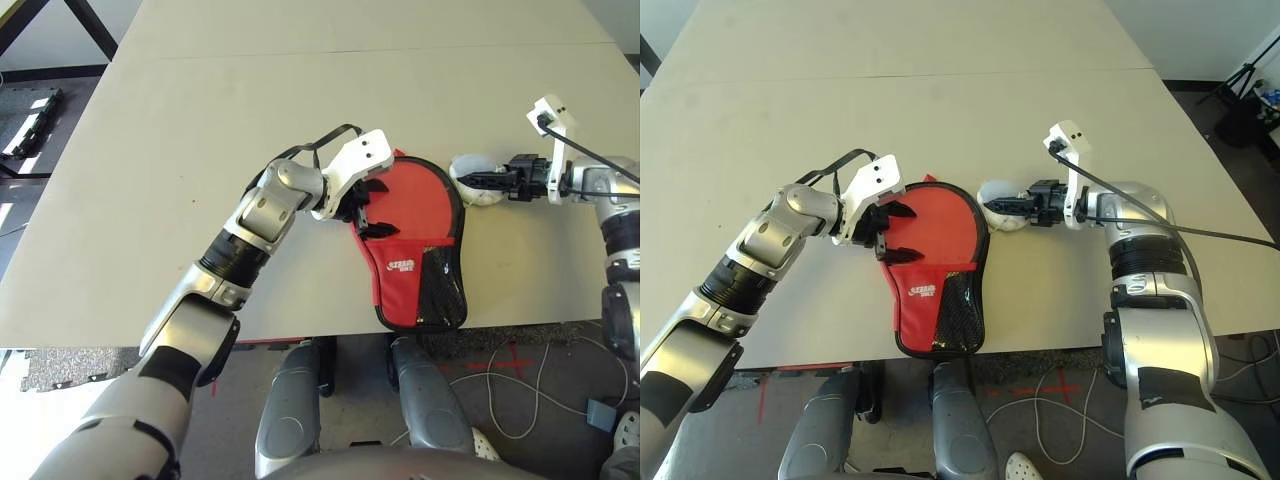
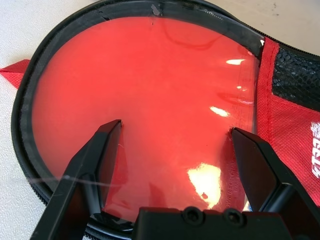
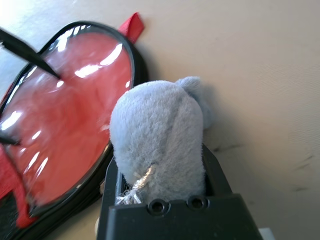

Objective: Store the ping-pong paddle in its case and zip it.

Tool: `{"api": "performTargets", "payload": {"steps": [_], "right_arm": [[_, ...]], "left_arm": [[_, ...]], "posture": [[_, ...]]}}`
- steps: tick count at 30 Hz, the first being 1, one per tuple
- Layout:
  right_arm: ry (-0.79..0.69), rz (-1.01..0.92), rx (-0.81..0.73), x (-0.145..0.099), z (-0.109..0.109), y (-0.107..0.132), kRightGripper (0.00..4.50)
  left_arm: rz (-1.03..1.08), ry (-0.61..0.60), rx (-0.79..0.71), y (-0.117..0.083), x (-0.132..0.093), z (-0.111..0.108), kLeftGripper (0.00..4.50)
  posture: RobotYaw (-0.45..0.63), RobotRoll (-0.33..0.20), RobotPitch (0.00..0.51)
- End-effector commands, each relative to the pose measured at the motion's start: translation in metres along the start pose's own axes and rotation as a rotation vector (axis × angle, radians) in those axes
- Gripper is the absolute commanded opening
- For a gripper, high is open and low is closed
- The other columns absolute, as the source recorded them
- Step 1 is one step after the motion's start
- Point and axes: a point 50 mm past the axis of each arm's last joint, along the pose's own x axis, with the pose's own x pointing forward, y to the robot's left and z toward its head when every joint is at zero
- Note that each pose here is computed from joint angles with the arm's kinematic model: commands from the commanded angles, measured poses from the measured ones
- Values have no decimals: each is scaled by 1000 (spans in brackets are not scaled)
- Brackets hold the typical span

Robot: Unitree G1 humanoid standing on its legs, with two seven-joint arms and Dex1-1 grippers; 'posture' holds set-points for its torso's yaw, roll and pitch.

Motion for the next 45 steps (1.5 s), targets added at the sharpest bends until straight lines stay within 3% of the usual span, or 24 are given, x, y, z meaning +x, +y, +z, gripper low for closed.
{"api": "performTargets", "payload": {"steps": [1, 13, 26, 39, 40, 42, 45], "right_arm": [[-37, 61, -40, -18, 0, 10, 851], [37, 157, -11, -33, -32, 37, 850], [155, 274, 53, -15, -63, 65, 826], [212, 385, 90, -5, -80, 92, 823], [211, 366, 87, -6, -78, 89, 1383], [206, 347, 72, -13, -72, 83, 1851], [210, 357, 49, -29, -61, 79, 2901]], "left_arm": [[-47, 118, -84, -11, 13, -32, 4500], [-56, 119, -83, -11, 14, -32, 4500], [-59, 118, -87, -12, 16, -33, 4500], [-56, 119, -88, -11, 17, -33, 4500], [-56, 117, -87, -12, 17, -33, 4500], [-55, 112, -80, -11, 14, -32, 4500], [-62, 98, -60, -10, 6, -29, 4500]], "posture": [[-116, 0, 306], [-132, 0, 317], [-129, 0, 320], [-131, 0, 327], [-131, 0, 327], [-132, 0, 322], [-132, 0, 322]]}}
